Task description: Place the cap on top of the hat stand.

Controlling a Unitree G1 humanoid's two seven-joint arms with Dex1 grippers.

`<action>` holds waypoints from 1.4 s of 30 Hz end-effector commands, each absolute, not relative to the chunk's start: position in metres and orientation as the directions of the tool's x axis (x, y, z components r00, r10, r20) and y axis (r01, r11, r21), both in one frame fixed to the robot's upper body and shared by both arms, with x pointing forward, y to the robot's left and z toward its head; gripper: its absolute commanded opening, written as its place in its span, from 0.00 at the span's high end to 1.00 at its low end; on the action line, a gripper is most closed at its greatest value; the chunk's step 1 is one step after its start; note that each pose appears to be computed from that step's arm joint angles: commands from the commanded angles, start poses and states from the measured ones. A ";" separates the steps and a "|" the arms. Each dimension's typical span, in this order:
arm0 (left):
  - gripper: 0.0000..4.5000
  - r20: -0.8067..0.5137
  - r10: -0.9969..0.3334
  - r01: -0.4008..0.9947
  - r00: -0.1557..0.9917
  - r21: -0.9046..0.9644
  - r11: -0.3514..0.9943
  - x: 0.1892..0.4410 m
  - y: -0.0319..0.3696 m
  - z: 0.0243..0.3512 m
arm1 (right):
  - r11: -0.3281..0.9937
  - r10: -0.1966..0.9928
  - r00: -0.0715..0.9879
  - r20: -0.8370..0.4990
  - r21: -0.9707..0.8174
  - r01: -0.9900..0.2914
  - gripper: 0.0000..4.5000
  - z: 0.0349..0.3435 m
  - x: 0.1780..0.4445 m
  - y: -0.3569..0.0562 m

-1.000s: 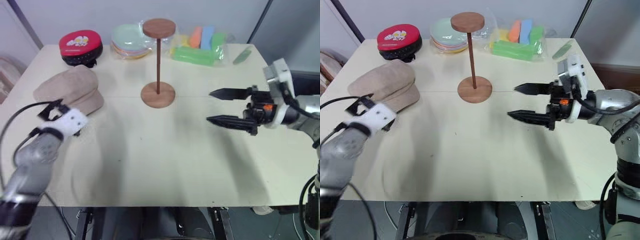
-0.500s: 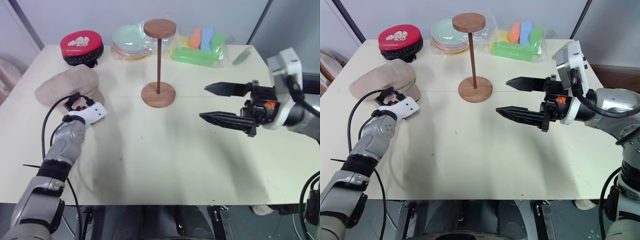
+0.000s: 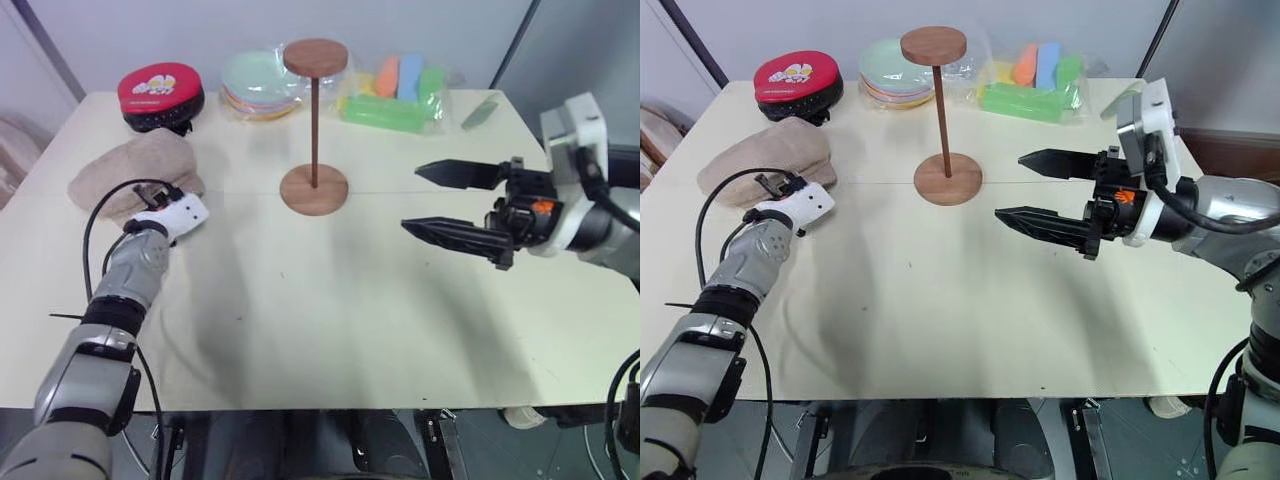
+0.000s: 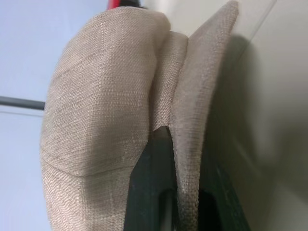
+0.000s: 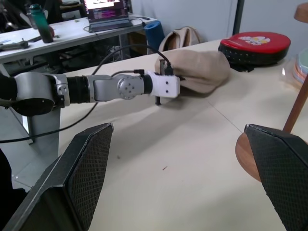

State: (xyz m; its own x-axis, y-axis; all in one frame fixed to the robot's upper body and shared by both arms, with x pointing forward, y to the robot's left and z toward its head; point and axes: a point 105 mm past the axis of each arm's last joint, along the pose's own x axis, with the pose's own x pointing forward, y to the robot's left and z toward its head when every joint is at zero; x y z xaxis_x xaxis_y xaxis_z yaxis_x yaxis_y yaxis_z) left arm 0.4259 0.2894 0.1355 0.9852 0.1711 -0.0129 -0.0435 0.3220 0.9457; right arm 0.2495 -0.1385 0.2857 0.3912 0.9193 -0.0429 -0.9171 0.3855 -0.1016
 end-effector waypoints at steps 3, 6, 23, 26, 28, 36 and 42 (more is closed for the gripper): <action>0.98 0.260 0.063 -0.267 0.963 0.907 0.325 0.428 0.277 0.230 | 0.462 0.881 0.473 -0.010 -0.203 -0.863 0.00 0.304 0.248 -0.155; 0.98 0.469 -0.082 -0.417 0.880 0.842 0.341 0.419 0.245 0.307 | 0.511 0.855 0.518 0.028 -0.216 -0.832 0.00 0.317 0.250 -0.169; 0.98 0.414 -0.748 -0.351 0.518 0.901 0.255 0.360 0.064 0.336 | 0.622 0.779 0.621 0.082 -0.222 -0.751 0.00 0.324 0.250 -0.192; 0.98 0.381 -0.720 -0.353 0.580 0.914 0.199 0.367 0.069 0.321 | 0.630 0.773 0.628 0.085 -0.218 -0.746 0.00 0.324 0.249 -0.193; 0.98 0.373 -0.727 -0.389 0.577 0.908 0.158 0.363 0.067 0.317 | 0.636 0.769 0.634 0.088 -0.214 -0.742 0.00 0.323 0.249 -0.194; 0.92 0.295 -0.728 -0.342 0.620 0.936 0.088 0.363 0.064 0.286 | 0.648 0.757 0.649 0.075 -0.213 -0.731 0.00 0.317 0.253 -0.193; 0.32 0.254 -0.713 -0.298 0.654 0.952 0.066 0.366 0.072 0.273 | 0.640 0.742 0.670 -0.001 -0.295 -0.710 0.00 0.302 0.260 -0.188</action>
